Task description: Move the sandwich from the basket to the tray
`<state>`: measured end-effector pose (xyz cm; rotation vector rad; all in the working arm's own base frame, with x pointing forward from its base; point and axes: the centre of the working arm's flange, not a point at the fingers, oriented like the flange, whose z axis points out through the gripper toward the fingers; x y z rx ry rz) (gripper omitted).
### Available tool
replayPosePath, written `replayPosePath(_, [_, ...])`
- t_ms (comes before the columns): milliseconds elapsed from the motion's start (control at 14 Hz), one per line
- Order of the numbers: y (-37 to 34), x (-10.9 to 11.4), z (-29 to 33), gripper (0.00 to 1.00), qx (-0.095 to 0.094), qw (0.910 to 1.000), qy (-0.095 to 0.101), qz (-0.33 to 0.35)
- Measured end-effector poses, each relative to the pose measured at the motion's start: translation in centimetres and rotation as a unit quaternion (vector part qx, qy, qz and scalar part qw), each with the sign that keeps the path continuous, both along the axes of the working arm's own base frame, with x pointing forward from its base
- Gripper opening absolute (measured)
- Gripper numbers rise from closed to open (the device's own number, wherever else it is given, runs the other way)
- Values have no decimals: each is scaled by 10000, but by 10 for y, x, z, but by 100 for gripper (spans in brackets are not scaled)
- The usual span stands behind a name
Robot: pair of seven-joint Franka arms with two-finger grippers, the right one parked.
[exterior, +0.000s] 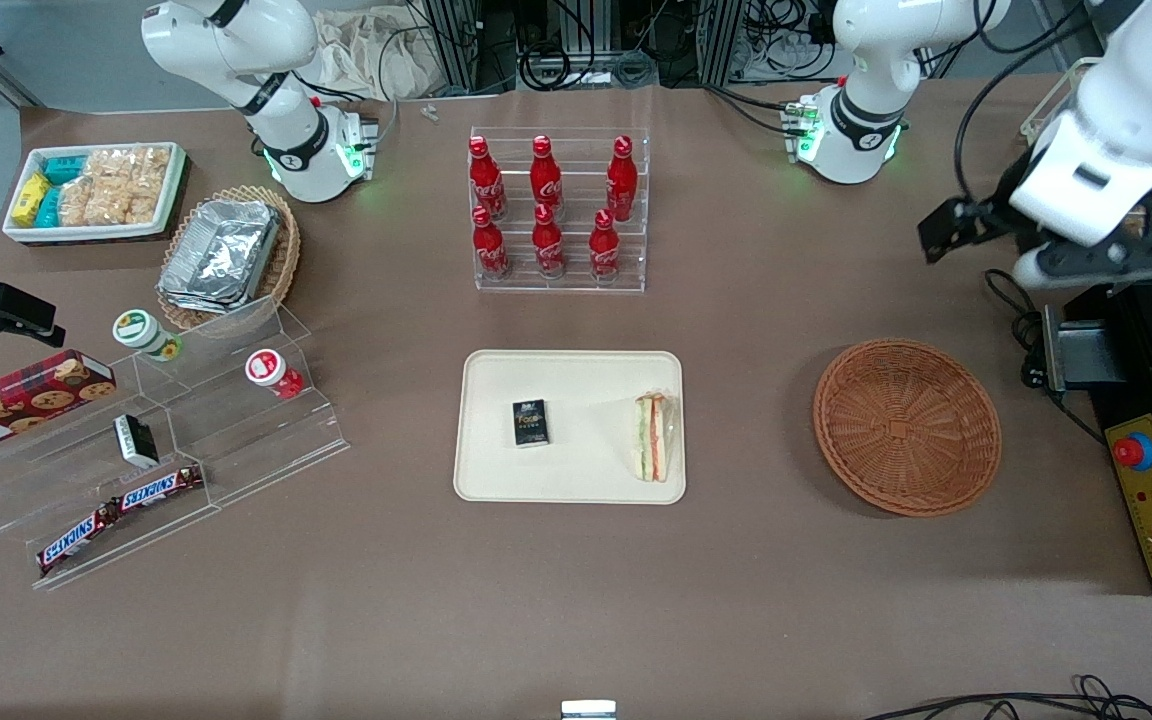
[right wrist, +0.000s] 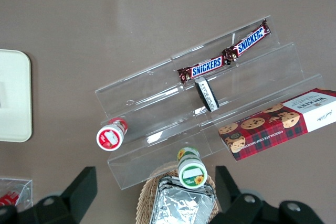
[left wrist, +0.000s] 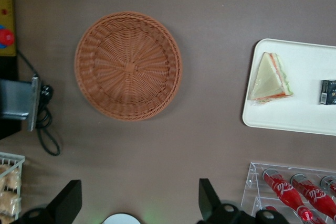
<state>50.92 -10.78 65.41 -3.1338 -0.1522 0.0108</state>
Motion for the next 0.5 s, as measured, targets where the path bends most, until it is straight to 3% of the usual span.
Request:
replayPosePath(214, [27, -11, 14, 100, -192, 9997, -68, 136])
replayPosePath(500, [26, 2, 3, 100, -223, 9997, 10, 34])
